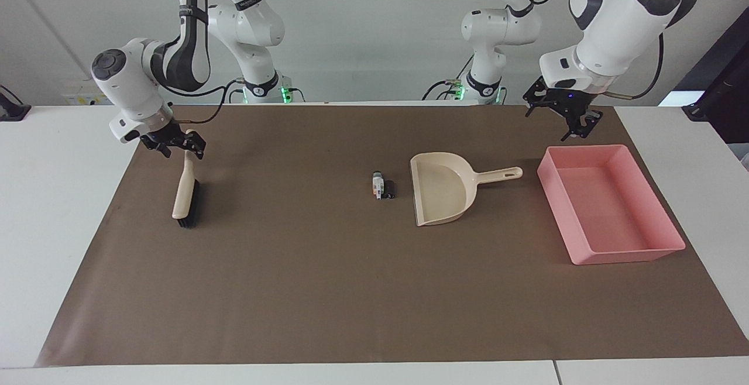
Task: Clean e-waste and dump in bin
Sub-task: 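Grasp the dustpan handle with the left gripper while the right gripper reaches the brush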
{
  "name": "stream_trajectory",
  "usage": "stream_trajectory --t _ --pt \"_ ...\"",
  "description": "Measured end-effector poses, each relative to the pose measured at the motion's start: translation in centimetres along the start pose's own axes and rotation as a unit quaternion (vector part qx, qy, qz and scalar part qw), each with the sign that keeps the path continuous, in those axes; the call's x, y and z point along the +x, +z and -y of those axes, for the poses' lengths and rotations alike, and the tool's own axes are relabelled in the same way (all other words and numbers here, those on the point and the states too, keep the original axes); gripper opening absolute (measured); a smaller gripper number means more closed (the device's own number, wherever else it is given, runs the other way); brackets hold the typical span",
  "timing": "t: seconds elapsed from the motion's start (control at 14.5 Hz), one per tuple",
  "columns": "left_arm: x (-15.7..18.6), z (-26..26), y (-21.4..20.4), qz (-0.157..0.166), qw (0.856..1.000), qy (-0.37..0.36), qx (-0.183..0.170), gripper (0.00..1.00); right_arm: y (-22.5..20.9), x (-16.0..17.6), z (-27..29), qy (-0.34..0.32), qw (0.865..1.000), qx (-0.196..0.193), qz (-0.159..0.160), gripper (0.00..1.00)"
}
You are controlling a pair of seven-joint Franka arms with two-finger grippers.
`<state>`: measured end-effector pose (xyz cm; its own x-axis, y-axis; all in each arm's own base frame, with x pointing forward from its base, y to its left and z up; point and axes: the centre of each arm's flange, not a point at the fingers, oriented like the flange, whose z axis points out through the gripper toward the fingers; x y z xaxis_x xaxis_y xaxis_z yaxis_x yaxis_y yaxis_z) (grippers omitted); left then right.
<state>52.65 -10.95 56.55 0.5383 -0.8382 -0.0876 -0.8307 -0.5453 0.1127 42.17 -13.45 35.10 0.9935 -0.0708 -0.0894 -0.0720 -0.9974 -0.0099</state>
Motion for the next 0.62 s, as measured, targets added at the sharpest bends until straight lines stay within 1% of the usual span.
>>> stream_trajectory --t 0.07,0.21,0.28,0.34,0.41,0.48,0.55,0.62 --pt "0.7 -0.2 1.2 -0.002 0.999 0.032 0.004 0.89 0.3 -0.1 0.0 -0.009 1.000 0.000 -0.001 1.00" --pt "2.2 -1.0 3.8 -0.003 0.995 0.095 0.010 0.89 0.5 -0.4 -0.5 -0.016 1.000 0.001 0.001 1.00" --pt "2.7 -1.2 5.1 0.002 0.993 0.118 0.016 0.90 0.6 -0.5 -0.7 -0.016 1.000 0.002 0.002 0.96" --pt "2.9 -1.3 6.3 0.011 0.990 0.138 0.027 0.90 0.8 -0.6 -0.8 -0.017 1.000 0.002 0.003 0.96" --pt "3.2 -1.4 7.4 0.019 0.987 0.155 0.039 0.90 0.9 -0.7 -0.8 -0.017 1.000 0.003 0.004 0.91" --pt "3.6 -1.6 8.9 0.022 0.984 0.168 0.051 0.90 0.9 -0.7 -0.8 -0.017 1.000 0.003 0.005 0.91" --pt "3.9 -1.8 10.5 0.023 0.982 0.178 0.060 0.90 1.0 -0.8 -0.7 -0.017 1.000 0.003 0.006 0.87" --pt "4.1 -2.0 12.1 0.026 0.979 0.187 0.071 0.90 1.1 -0.8 -0.7 -0.017 1.000 0.003 0.007 0.87"
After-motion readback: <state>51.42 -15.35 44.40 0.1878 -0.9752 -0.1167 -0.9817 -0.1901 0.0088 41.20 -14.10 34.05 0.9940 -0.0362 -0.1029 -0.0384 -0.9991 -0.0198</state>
